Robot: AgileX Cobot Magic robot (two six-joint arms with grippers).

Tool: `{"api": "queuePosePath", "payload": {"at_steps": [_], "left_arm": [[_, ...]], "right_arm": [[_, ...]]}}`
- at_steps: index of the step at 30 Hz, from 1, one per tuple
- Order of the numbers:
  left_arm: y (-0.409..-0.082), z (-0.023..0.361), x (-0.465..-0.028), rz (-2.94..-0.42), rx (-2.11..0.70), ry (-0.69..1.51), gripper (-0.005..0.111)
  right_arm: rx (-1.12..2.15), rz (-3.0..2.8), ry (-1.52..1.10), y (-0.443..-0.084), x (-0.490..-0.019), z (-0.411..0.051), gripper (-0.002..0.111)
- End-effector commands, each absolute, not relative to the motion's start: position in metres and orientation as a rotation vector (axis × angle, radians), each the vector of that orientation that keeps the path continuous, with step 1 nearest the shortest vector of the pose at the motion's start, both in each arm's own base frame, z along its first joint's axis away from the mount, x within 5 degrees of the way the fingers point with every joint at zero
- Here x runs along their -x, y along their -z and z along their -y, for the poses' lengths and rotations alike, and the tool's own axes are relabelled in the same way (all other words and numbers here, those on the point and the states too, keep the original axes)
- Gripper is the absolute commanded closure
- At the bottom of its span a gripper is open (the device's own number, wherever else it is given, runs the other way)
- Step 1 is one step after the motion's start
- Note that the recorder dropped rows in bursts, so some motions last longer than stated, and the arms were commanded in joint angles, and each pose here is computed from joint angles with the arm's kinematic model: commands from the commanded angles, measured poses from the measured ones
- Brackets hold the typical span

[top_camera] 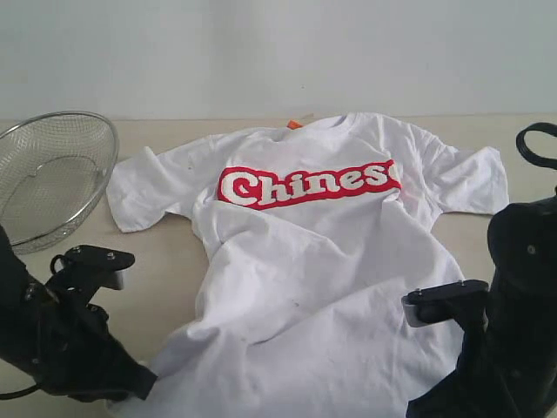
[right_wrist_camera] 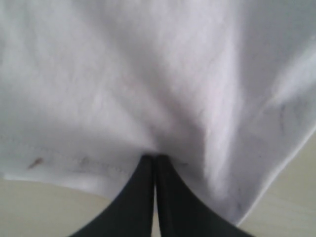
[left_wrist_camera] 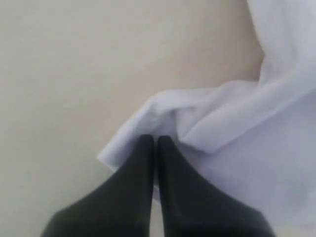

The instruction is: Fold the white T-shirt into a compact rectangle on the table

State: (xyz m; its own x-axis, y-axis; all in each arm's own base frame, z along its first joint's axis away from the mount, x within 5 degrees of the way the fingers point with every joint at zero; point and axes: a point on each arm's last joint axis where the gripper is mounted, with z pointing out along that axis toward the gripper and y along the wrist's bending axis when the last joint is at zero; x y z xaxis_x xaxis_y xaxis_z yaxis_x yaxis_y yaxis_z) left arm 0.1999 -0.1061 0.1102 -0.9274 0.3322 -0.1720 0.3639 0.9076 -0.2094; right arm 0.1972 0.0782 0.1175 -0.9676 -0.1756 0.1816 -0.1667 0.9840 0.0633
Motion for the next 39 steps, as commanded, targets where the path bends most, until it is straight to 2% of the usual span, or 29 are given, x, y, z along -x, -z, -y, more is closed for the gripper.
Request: {"api": "queuePosePath", "payload": {"at_steps": [1, 6, 8, 11, 13, 19, 26, 32, 39], "left_arm": [[-0.115, 0.101, -0.185, -2.982, -0.554, 0.365, 0.102], [-0.160, 0.087, -0.182, -2.868, -0.479, 0.212, 0.102], [-0.182, 0.086, -0.183, -2.788, -0.458, 0.217, 0.102], [-0.215, 0.095, -0.208, -2.546, -0.454, 0.258, 0.102], [-0.230, 0.103, -0.243, -2.476, -0.417, 0.255, 0.102], [-0.210, 0.133, -0.332, -2.550, -0.470, 0.228, 0.102], [-0.183, 0.158, -0.397, -2.642, -0.531, 0.199, 0.102], [-0.165, 0.164, -0.436, -2.762, -0.629, 0.042, 0.102], [-0.164, 0.157, -0.448, -2.797, -0.608, -0.008, 0.102]], "right_arm": [[-0.288, 2.918, 0.025, -0.112, -0.195, -0.073, 0.108], [-0.289, 2.914, 0.020, -0.113, -0.195, -0.072, 0.108], [-0.288, 2.938, 0.030, -0.115, -0.197, -0.073, 0.108], [-0.261, 3.116, 0.151, -0.135, -0.204, -0.079, 0.108], [-0.268, 3.180, 0.207, -0.151, -0.205, -0.081, 0.108], [-0.294, 3.271, 0.248, -0.169, -0.204, -0.080, 0.108], [-0.297, 3.296, 0.254, -0.169, -0.206, -0.081, 0.108], [-0.300, 3.301, 0.255, -0.169, -0.207, -0.081, 0.108], [-0.311, 3.311, 0.257, -0.169, -0.208, -0.081, 0.108]]}}
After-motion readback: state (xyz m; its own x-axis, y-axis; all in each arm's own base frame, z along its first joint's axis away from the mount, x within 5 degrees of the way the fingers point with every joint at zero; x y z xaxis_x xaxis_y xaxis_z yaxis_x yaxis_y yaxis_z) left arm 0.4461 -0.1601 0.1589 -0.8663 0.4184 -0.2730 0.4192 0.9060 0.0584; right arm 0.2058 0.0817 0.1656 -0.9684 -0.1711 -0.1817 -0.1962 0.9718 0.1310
